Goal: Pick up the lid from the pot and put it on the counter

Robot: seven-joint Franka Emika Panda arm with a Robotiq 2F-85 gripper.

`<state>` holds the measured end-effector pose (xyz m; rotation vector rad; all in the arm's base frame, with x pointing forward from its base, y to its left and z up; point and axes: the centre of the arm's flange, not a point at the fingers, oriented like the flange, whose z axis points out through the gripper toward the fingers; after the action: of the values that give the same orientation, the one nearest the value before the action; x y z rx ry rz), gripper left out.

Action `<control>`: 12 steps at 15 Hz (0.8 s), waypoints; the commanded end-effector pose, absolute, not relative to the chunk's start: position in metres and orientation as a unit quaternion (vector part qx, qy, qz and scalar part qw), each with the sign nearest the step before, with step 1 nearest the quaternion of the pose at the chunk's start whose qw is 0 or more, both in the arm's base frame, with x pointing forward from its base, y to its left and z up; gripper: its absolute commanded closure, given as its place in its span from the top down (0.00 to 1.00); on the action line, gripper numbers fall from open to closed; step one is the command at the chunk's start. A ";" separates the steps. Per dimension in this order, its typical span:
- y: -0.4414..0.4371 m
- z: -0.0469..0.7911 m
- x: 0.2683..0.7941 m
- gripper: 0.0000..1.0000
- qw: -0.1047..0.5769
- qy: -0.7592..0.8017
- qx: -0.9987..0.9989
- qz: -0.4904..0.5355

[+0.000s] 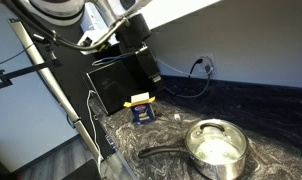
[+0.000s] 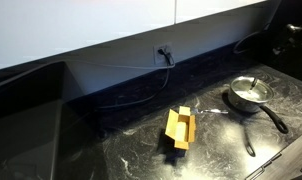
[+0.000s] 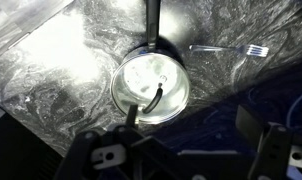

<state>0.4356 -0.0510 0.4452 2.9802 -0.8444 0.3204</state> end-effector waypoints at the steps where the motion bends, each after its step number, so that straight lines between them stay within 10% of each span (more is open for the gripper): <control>1: -0.072 0.417 0.465 1.00 0.025 -0.366 0.924 0.108; 12: -0.119 0.329 0.501 1.00 0.056 -0.549 0.828 0.100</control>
<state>0.4817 -0.1159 0.3461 2.5676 -1.6171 0.3044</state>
